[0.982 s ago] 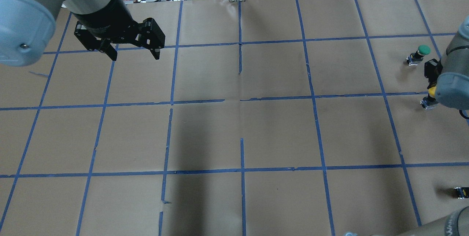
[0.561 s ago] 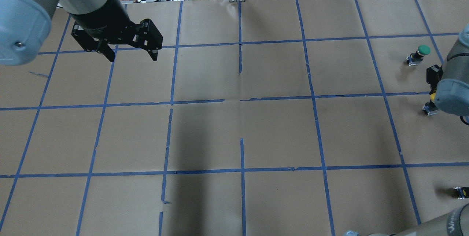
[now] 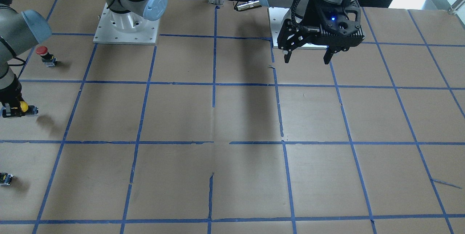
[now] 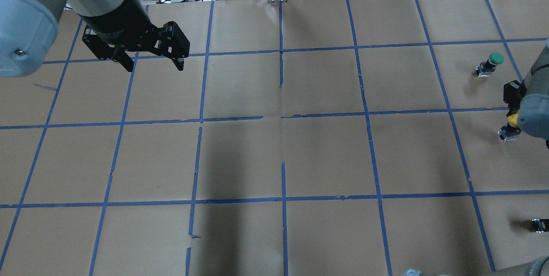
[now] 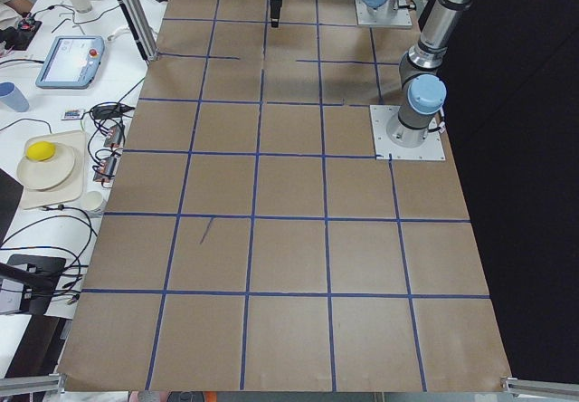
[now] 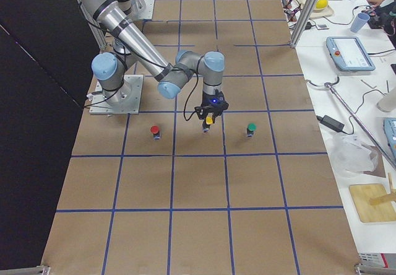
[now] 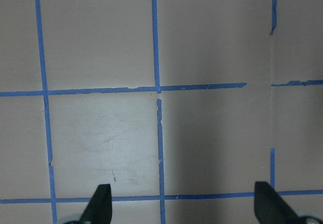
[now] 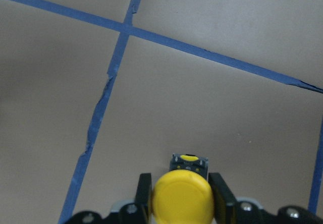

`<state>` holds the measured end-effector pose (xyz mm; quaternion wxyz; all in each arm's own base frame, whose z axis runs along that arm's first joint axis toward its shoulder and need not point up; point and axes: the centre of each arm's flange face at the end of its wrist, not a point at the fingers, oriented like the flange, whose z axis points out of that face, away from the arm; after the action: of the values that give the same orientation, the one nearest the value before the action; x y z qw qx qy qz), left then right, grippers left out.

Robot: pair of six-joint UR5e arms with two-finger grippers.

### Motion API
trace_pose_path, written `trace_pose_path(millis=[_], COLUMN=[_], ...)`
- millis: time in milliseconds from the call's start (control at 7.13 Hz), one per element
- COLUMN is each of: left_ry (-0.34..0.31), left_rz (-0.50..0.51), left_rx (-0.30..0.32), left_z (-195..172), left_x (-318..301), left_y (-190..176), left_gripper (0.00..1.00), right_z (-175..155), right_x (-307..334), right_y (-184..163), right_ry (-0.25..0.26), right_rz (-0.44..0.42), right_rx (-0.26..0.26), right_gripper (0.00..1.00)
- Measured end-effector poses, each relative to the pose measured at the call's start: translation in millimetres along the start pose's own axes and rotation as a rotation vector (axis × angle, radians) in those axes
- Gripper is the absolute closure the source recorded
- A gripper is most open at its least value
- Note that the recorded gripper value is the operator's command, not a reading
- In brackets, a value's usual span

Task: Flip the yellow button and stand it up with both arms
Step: 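Lower the button upright onto the table with the right gripper, then open the right gripper and release the standing button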

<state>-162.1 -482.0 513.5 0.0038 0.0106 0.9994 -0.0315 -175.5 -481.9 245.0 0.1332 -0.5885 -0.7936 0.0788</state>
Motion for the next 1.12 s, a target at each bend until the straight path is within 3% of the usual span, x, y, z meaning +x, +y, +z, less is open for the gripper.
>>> trace_pose_path(millis=[280, 561, 701, 841, 1122], left_ry=[0.0, 0.0, 0.0, 0.0, 0.0], left_rz=[0.001, 0.001, 0.001, 0.001, -0.002], left_rx=[0.0, 0.001, 0.001, 0.001, 0.002], left_z=[-0.2, -0.4, -0.4, -0.4, -1.2], left_x=[0.0, 0.0, 0.0, 0.0, -1.4], left_y=[0.3, 0.5, 0.5, 0.5, -0.2], left_gripper=[0.0, 0.0, 0.0, 0.0, 0.0], right_z=[2.7, 4.1, 4.3, 3.5, -5.5], right_x=[4.9, 5.7, 6.0, 6.2, 5.6], right_y=[-4.0, -4.4, -4.5, -4.7, -9.7], right_ry=[0.013, 0.017, 0.021, 0.026, 0.023], right_rz=[0.001, 0.0, -0.001, -0.004, -0.05], right_rx=[-0.007, -0.009, -0.013, -0.018, -0.014], right_gripper=[0.31, 0.31, 0.27, 0.15, 0.08])
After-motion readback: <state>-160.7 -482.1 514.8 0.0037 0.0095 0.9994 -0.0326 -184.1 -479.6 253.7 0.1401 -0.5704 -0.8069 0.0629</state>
